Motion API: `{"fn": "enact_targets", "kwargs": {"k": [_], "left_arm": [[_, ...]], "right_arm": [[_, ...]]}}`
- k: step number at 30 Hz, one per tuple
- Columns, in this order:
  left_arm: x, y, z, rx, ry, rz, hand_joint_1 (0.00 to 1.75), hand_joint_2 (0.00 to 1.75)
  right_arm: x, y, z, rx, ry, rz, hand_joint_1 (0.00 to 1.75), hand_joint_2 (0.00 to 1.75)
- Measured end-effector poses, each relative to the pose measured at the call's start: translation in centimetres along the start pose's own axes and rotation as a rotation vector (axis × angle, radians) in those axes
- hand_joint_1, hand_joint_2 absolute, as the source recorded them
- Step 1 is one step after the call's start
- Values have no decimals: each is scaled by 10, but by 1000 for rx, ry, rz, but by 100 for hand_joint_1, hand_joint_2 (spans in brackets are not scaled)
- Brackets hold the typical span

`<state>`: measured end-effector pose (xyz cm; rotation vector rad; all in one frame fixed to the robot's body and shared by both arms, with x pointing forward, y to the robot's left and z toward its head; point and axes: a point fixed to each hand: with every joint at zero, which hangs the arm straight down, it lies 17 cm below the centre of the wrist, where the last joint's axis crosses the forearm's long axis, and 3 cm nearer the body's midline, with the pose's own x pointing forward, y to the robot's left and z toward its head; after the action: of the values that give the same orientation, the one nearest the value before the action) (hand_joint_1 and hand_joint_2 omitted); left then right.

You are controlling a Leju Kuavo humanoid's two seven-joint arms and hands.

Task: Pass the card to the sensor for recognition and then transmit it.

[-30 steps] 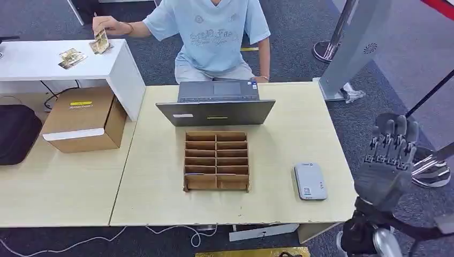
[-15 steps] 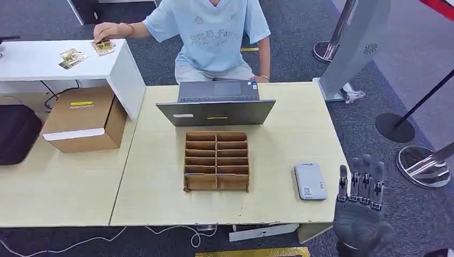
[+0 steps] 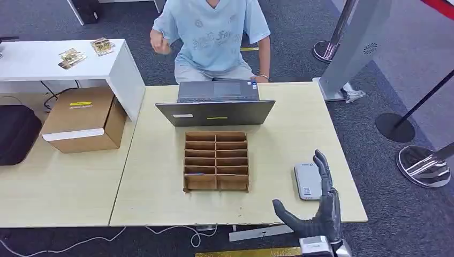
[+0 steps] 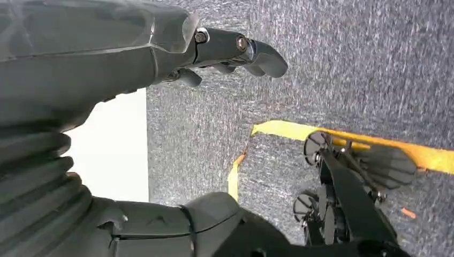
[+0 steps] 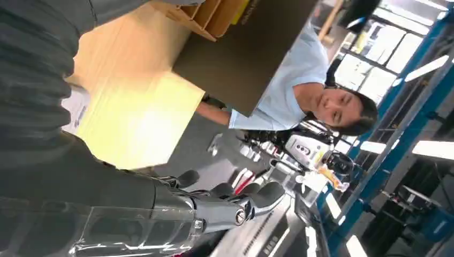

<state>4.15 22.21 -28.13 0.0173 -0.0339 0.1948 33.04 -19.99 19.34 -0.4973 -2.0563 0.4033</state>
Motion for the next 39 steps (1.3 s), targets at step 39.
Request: {"fn": "enact_targets", "kwargs": {"k": [39], "left_arm": [[9, -11, 2, -9, -17, -14, 0, 175]], "right_arm": [[-41, 78, -14, 262, 131, 901, 0, 175]]}}
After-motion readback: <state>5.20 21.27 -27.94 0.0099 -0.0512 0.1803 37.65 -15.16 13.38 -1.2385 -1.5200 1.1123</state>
